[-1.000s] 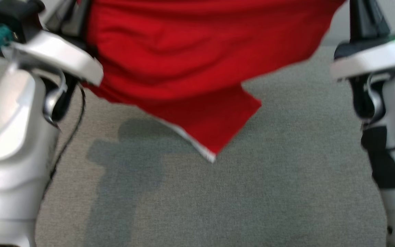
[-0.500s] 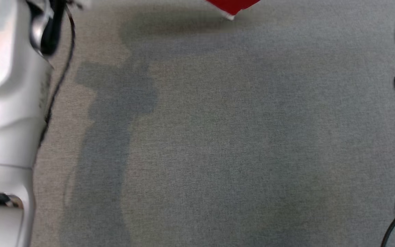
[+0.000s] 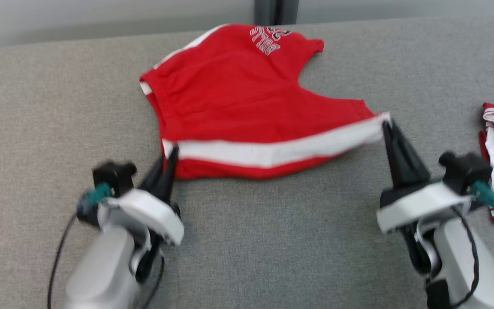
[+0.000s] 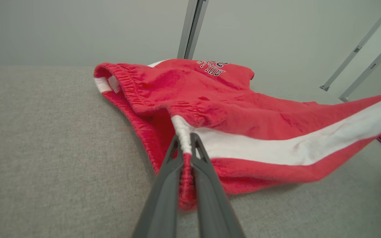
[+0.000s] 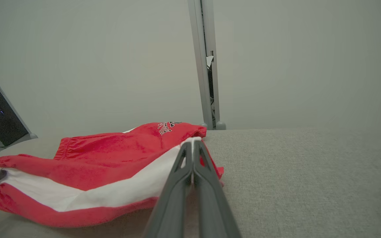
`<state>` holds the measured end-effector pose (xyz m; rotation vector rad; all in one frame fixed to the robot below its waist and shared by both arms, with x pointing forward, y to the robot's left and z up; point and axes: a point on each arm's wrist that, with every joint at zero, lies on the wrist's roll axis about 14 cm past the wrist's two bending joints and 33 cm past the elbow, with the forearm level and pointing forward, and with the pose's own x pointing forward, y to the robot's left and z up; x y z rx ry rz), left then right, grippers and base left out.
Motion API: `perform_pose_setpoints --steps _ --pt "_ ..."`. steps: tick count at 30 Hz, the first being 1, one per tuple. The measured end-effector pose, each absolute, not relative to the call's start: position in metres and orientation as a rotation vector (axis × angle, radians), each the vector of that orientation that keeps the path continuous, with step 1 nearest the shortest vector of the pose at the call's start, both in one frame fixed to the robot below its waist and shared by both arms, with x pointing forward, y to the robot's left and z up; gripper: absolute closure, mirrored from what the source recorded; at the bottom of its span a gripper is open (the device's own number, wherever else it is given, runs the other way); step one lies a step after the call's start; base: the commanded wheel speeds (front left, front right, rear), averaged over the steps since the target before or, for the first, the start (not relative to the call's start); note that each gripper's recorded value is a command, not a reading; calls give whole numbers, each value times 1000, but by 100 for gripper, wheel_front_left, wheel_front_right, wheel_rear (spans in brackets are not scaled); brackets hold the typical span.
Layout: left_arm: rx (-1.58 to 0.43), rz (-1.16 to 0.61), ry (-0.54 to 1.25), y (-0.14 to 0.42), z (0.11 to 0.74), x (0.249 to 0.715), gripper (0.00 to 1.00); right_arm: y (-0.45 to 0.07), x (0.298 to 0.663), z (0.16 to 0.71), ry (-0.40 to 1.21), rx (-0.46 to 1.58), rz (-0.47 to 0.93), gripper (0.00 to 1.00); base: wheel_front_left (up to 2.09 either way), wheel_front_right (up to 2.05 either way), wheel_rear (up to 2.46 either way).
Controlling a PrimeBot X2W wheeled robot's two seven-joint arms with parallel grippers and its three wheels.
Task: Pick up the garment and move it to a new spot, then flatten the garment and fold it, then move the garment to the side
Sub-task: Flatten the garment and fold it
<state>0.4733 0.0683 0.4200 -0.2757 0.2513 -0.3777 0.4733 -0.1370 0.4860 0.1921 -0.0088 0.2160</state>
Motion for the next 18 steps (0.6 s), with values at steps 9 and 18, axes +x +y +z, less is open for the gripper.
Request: perform_pose_setpoints --steps 9,18 --pt "-354 -334 336 69 397 392 100 -130 406 457 94 232 224 100 0 0 0" --pt "-374 -218 321 103 397 337 100 -118 348 452 120 247 265 100 0 0 0"
